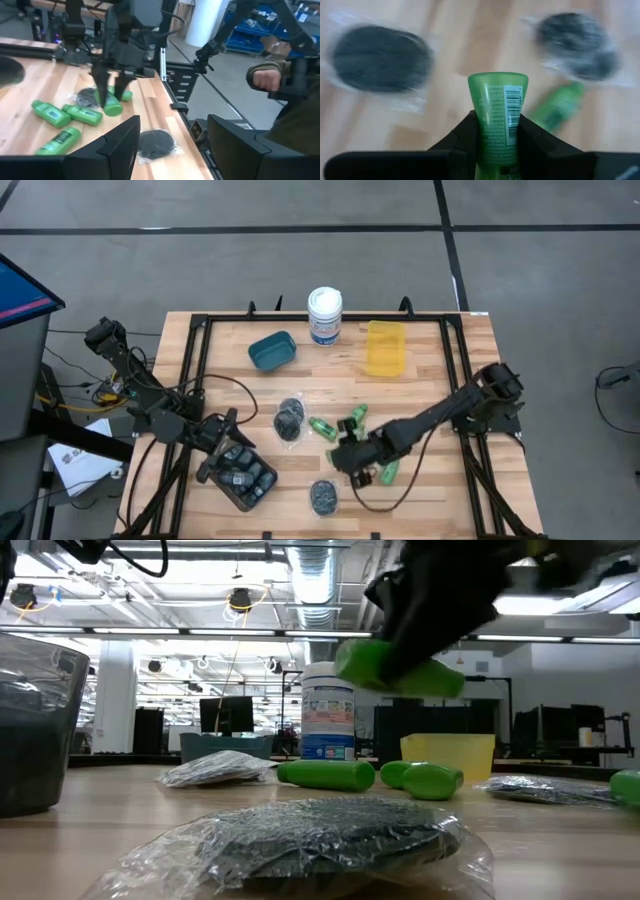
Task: Pick & Place Travel size toiletries
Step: Put the green shampoo bottle into the yellow bin
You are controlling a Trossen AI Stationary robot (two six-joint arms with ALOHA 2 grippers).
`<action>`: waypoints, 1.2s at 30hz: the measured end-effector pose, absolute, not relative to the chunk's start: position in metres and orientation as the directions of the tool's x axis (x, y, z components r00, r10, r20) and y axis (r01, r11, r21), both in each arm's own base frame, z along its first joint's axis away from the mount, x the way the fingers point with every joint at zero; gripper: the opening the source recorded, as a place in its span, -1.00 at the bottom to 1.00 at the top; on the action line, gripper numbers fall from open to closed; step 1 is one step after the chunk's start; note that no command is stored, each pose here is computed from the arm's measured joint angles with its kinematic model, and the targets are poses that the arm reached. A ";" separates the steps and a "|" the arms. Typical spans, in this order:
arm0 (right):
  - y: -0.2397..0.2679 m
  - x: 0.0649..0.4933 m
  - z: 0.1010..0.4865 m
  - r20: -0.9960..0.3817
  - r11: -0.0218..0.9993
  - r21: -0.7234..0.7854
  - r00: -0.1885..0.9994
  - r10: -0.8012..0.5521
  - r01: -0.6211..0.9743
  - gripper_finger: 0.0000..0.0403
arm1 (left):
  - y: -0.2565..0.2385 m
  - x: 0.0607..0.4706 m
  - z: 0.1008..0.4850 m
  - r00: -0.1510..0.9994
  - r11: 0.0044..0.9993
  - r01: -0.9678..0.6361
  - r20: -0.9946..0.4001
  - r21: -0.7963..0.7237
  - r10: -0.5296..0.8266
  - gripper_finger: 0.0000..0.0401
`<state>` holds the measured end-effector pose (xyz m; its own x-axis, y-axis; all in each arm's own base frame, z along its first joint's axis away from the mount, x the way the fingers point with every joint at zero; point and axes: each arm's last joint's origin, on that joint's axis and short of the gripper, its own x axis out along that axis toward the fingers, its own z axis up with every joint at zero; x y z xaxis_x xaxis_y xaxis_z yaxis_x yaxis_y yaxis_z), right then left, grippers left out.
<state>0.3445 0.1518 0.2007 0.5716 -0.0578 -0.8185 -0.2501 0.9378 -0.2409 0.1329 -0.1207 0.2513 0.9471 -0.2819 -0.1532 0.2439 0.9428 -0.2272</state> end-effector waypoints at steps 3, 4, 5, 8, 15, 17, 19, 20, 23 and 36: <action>0.131 0.358 0.212 -0.760 0.928 -0.326 0.633 -0.143 -0.181 -0.57 | -0.120 0.133 0.251 0.953 0.950 0.226 -0.151 -0.216 -0.261 0.13; 0.123 0.359 0.215 -0.742 0.918 -0.369 0.640 -0.197 -0.145 -0.57 | -0.120 0.133 0.251 0.956 0.952 0.218 -0.150 -0.214 -0.253 0.13; 0.114 0.360 0.217 -0.723 0.902 -0.417 0.641 -0.257 -0.109 -0.57 | -0.120 0.133 0.251 0.958 0.955 0.210 -0.150 -0.212 -0.244 0.13; 0.090 0.372 0.224 -0.637 0.867 -0.498 0.671 -0.379 0.018 -0.57 | -0.119 0.133 0.251 0.964 0.960 0.187 -0.149 -0.206 -0.220 0.13; 0.030 0.401 0.239 -0.443 0.842 -0.432 0.738 -0.509 0.322 -0.57 | -0.116 0.134 0.252 0.981 0.986 0.117 -0.139 -0.119 -0.133 0.13; 0.010 0.408 0.243 -0.382 0.828 -0.392 0.748 -0.542 0.400 -0.57 | -0.115 0.134 0.252 0.986 0.993 0.089 -0.134 -0.076 -0.099 0.13; -0.011 0.412 0.251 -0.306 0.810 -0.326 0.756 -0.578 0.488 -0.57 | -0.114 0.134 0.252 0.989 0.997 0.060 -0.130 -0.041 -0.065 0.13; -0.021 0.416 0.252 -0.272 0.797 -0.292 0.753 -0.599 0.529 -0.57 | -0.114 0.134 0.252 0.990 0.998 0.046 -0.128 -0.033 -0.050 0.13; -0.049 0.419 0.244 -0.251 0.767 -0.238 0.725 -0.642 0.596 -0.57 | -0.113 0.134 0.252 0.992 0.999 0.019 -0.125 -0.027 -0.022 0.13; -0.088 0.496 0.213 -0.274 0.758 -0.266 0.707 -0.652 0.595 -0.57 | -0.108 0.134 0.253 0.982 0.984 -0.150 -0.100 0.092 0.159 0.13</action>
